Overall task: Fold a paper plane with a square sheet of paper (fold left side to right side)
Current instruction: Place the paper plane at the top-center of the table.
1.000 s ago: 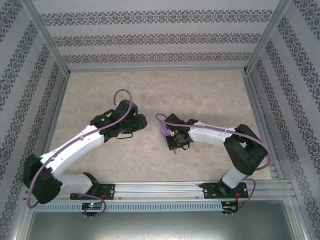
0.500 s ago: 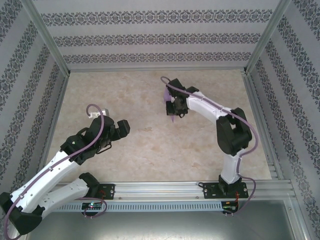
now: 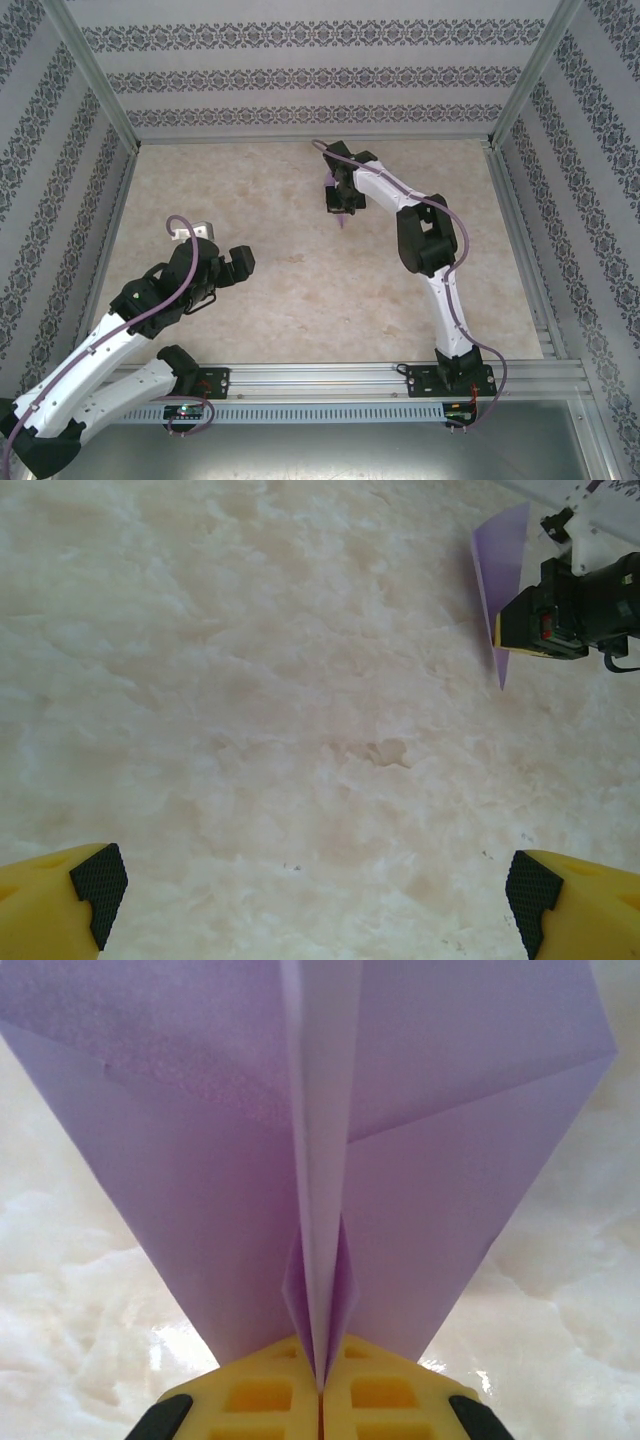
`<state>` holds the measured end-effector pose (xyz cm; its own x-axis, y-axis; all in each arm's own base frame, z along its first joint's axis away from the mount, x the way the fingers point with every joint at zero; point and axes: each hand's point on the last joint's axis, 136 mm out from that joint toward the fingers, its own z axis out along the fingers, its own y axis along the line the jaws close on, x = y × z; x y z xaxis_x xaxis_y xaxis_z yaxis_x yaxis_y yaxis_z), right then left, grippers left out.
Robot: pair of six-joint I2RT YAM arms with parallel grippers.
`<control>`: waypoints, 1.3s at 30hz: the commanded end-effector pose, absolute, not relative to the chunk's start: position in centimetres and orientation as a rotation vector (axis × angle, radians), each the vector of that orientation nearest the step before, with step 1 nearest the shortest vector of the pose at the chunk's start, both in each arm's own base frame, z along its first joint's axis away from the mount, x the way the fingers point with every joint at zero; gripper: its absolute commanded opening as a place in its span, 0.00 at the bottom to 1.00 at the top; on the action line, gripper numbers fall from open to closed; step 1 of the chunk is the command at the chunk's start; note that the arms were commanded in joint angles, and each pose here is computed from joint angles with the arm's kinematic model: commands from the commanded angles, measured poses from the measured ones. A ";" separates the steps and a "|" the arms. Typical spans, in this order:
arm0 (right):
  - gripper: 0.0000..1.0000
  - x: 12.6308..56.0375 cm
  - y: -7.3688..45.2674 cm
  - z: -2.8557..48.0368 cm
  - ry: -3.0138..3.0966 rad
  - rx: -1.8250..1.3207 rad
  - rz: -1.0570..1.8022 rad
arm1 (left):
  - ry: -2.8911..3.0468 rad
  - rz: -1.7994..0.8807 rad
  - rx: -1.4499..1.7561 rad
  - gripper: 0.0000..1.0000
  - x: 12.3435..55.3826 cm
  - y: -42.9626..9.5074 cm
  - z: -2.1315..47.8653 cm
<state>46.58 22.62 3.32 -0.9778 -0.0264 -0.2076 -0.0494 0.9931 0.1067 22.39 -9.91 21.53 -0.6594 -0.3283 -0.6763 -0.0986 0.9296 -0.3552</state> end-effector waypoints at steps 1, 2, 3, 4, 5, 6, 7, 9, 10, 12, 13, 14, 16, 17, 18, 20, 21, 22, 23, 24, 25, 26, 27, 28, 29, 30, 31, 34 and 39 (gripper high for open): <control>0.07 46.4 21.2 2.7 2.971 -0.061 0.081 | 2.325 -0.312 -0.287 1.00 22.1 -9.4 20.3; 0.07 46.3 21.0 2.3 2.981 -0.052 0.071 | 2.325 -0.313 -0.288 1.00 22.2 -9.4 20.3; 0.08 46.2 21.0 2.1 2.985 -0.044 0.064 | 2.328 -0.315 -0.288 1.00 22.2 -9.5 20.3; 0.08 46.2 20.9 1.9 2.989 -0.038 0.063 | 2.327 -0.316 -0.286 1.00 22.3 -9.6 20.3; 0.09 46.1 20.9 1.7 2.993 -0.034 0.061 | 2.328 -0.320 -0.284 1.00 22.4 -9.7 20.2; 0.11 46.1 20.9 1.5 2.996 -0.027 0.066 | 2.329 -0.322 -0.284 1.00 22.5 -9.8 20.2; 0.12 46.0 21.0 1.4 3.000 -0.026 0.068 | 2.332 -0.320 -0.286 1.00 22.5 -9.9 20.2; 0.15 45.8 21.0 1.1 3.005 -0.024 0.070 | 2.341 -0.305 -0.290 1.00 22.6 -9.8 20.2; 0.15 45.7 21.0 1.1 3.007 -0.022 0.069 | 2.348 -0.303 -0.287 1.00 22.7 -9.9 20.2; 0.17 45.6 20.9 1.2 3.006 -0.024 0.073 | 2.358 -0.293 -0.284 1.00 22.8 -10.0 20.1; 0.17 45.6 21.0 1.3 3.004 -0.026 0.074 | 2.363 -0.290 -0.280 1.00 22.9 -10.1 20.1; 0.17 45.6 21.0 1.5 2.999 -0.032 0.074 | 2.365 -0.292 -0.278 1.00 22.9 -10.2 20.1; 0.19 45.6 21.0 2.0 2.987 -0.041 0.065 | 2.368 -0.292 -0.277 1.00 23.0 -10.3 20.2; 0.20 45.5 20.9 2.3 2.982 -0.048 0.061 | 2.371 -0.293 -0.278 1.00 23.1 -10.3 20.1; 0.21 45.4 20.9 2.5 2.978 -0.051 0.061 | 2.371 -0.287 -0.289 1.00 23.1 -10.2 20.1; 0.21 45.3 20.8 3.1 2.970 -0.055 0.065 | 2.377 -0.269 -0.307 1.00 23.0 -10.0 19.9; 0.21 45.2 20.8 3.4 2.963 -0.059 0.064 | 2.376 -0.266 -0.313 1.00 23.1 -9.9 19.9; 0.22 45.1 20.8 3.7 2.957 -0.068 0.059 | 2.372 -0.263 -0.318 1.00 23.1 -9.8 20.0; 0.22 45.0 20.8 4.0 2.952 -0.073 0.056 | 2.372 -0.259 -0.323 1.00 23.1 -9.8 19.9; 0.23 45.0 20.9 4.4 2.943 -0.079 0.054 | 2.372 -0.253 -0.327 1.00 23.1 -9.7 19.9; 0.24 44.8 20.9 4.7 2.939 -0.082 0.054 | 2.369 -0.249 -0.331 1.00 23.1 -9.6 19.9; 0.24 44.8 20.9 5.0 2.934 -0.085 0.055 | 2.367 -0.249 -0.335 1.00 23.1 -9.6 20.0; 0.25 44.7 20.8 5.4 2.930 -0.085 0.057 | 2.366 -0.244 -0.340 1.00 23.1 -9.5 20.0; 0.26 44.5 20.9 5.7 2.927 -0.087 0.061 | 2.365 -0.243 -0.345 1.00 23.2 -9.4 20.0; 0.27 44.4 20.7 6.0 2.924 -0.089 0.059 | 2.366 -0.241 -0.351 1.00 23.2 -9.4 19.9; 0.28 44.3 20.7 6.4 2.917 -0.092 0.055 | 2.366 -0.241 -0.360 1.00 23.3 -9.3 19.9; 0.29 44.2 20.6 6.7 2.914 -0.092 0.053 | 2.369 -0.241 -0.368 1.00 23.3 -9.3 19.8; 0.32 43.4 20.3 7.9 2.912 -0.103 0.051 | 2.366 -0.260 -0.411 1.00 23.6 -9.0 19.7; 0.38 41.4 20.0 12.5 2.816 -0.127 0.105 | 2.329 -0.320 -0.517 1.00 24.5 -7.8 19.9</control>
